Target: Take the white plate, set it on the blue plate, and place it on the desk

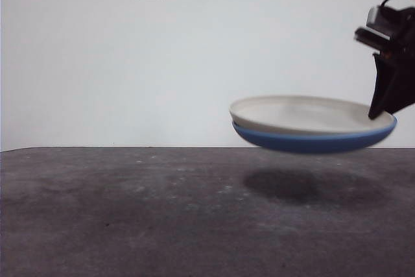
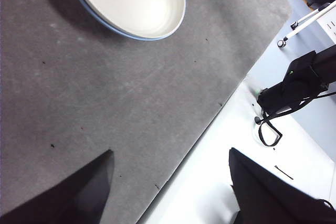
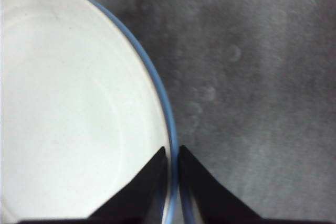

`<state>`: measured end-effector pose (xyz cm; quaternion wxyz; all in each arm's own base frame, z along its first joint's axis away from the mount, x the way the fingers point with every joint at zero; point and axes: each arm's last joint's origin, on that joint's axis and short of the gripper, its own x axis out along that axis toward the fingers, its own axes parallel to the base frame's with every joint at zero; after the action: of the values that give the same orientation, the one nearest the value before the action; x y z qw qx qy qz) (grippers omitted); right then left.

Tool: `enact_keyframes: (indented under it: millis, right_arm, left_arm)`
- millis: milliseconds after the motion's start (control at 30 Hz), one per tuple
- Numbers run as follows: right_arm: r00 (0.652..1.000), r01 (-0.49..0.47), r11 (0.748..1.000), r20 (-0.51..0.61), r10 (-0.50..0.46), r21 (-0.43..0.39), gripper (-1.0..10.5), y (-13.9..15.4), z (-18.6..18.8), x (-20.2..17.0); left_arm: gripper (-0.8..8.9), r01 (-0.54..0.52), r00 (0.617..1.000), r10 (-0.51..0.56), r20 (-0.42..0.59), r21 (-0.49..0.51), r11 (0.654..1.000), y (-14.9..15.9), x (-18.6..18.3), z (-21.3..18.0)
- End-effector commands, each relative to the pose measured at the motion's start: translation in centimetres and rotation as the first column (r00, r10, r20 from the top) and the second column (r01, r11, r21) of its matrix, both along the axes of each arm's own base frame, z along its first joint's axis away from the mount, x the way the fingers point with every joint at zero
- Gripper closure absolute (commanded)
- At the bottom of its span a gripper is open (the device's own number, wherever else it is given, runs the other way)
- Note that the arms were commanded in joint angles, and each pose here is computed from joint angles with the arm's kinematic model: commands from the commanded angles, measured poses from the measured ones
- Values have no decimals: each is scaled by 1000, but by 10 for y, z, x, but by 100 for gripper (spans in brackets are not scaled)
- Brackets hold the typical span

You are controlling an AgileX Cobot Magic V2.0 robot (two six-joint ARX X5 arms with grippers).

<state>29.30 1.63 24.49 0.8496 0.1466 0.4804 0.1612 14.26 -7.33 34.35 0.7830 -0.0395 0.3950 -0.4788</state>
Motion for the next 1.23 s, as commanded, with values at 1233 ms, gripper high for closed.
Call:
enact_keyframes:
  millis: [1233]
  right_arm:
    - [994, -105, 994, -41, 106, 26, 935, 113, -57, 29]
  left_arm:
    - [475, 9, 1000, -9, 14, -10, 1000, -1, 1, 3]
